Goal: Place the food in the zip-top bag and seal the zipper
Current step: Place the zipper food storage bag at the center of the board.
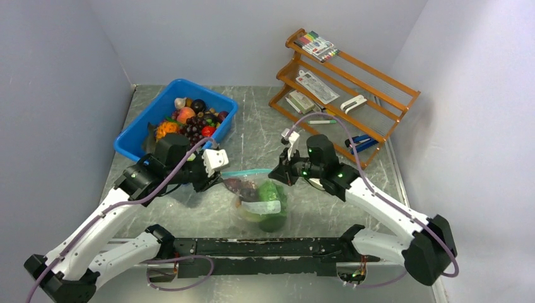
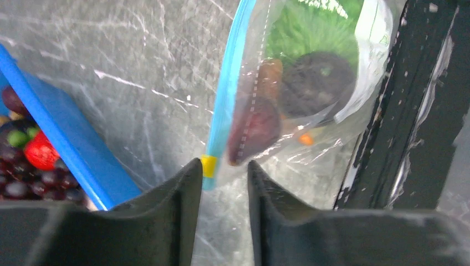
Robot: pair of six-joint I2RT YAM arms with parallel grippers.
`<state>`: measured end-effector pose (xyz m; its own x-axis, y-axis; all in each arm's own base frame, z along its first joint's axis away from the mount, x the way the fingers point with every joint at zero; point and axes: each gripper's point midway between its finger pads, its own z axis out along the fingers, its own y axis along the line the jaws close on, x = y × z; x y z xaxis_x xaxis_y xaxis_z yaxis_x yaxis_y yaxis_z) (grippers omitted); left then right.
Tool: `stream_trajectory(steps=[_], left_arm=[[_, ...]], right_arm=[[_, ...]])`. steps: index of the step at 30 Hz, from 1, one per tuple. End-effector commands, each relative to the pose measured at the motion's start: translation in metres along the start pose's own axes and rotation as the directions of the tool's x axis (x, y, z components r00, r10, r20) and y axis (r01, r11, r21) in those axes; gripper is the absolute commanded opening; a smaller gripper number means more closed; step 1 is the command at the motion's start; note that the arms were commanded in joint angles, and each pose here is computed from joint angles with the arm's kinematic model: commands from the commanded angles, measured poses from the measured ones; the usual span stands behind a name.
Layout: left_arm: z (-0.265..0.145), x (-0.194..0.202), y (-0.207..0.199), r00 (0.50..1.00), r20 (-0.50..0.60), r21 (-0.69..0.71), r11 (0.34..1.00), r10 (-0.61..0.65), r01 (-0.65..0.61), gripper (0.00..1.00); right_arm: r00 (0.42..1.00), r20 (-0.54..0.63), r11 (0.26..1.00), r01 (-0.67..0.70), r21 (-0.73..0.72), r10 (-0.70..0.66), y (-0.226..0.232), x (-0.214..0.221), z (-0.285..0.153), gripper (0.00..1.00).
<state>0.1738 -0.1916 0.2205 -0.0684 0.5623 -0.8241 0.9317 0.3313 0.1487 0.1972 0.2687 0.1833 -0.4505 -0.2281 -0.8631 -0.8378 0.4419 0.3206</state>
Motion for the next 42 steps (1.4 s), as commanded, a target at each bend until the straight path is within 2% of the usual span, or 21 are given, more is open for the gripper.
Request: stream_trajectory(steps=[1, 4, 7, 10, 11, 16, 22, 27, 32, 38, 40, 42], left_arm=[[-0.008, -0.03, 0.031, 0.998, 0.065, -0.145, 0.989, -0.023, 0.032, 0.48], [-0.016, -0.04, 0.037, 0.995, 0.086, -0.18, 0.982, -0.047, 0.062, 0.64], [-0.026, -0.048, 0.041, 0.991, 0.115, -0.22, 0.972, -0.063, 0.087, 0.72], [-0.036, -0.056, 0.042, 0.983, 0.173, -0.255, 0.962, -0.059, 0.102, 0.94], [-0.038, -0.058, 0.042, 0.98, 0.191, -0.263, 0.959, -0.056, 0.106, 0.99], [-0.043, -0.054, 0.037, 0.97, 0.234, -0.27, 0.954, -0.066, 0.13, 1.0], [-0.047, -0.047, 0.042, 0.936, 0.286, -0.31, 0.904, -0.206, 0.294, 1.0], [-0.055, -0.045, 0.048, 0.919, 0.302, -0.356, 0.865, -0.252, 0.354, 1.0], [-0.067, -0.046, 0.054, 0.895, 0.345, -0.395, 0.821, -0.283, 0.412, 1.0], [-0.063, -0.035, 0.05, 0.875, 0.327, -0.386, 0.795, -0.357, 0.468, 1.0], [-0.064, -0.03, 0.056, 0.851, 0.344, -0.418, 0.747, -0.397, 0.517, 1.0], [-0.065, -0.025, 0.063, 0.824, 0.362, -0.449, 0.693, -0.436, 0.564, 1.0]], right_arm=[[0.995, 0.071, 0.996, 0.07, 0.062, -0.074, -0.025, -0.027, 0.011, 0.0], [0.994, 0.083, 0.991, 0.067, 0.114, -0.077, -0.042, -0.031, 0.017, 0.0], [0.992, 0.096, 0.984, 0.06, 0.169, -0.077, -0.062, -0.033, 0.021, 0.0], [0.992, 0.105, 0.977, 0.049, 0.206, -0.072, -0.08, -0.035, 0.027, 0.0], [0.992, 0.103, 0.977, 0.048, 0.208, -0.071, -0.084, -0.035, 0.03, 0.0], [0.99, 0.11, 0.965, 0.059, 0.255, -0.09, -0.107, -0.04, 0.042, 0.0], [0.992, 0.091, 0.95, 0.058, 0.306, -0.09, -0.135, -0.052, 0.048, 0.0], [0.991, 0.106, 0.94, 0.037, 0.339, -0.077, -0.143, -0.065, 0.049, 0.01], [0.993, 0.105, 0.933, 0.013, 0.36, -0.055, -0.142, -0.071, 0.043, 0.22], [0.994, 0.112, 0.919, -0.033, 0.394, -0.012, -0.131, -0.079, 0.02, 0.61], [0.989, 0.146, 0.912, -0.048, 0.407, -0.013, -0.124, -0.09, 0.007, 0.8], [0.983, 0.182, 0.907, -0.066, 0.415, -0.011, -0.116, -0.097, -0.006, 0.93]])
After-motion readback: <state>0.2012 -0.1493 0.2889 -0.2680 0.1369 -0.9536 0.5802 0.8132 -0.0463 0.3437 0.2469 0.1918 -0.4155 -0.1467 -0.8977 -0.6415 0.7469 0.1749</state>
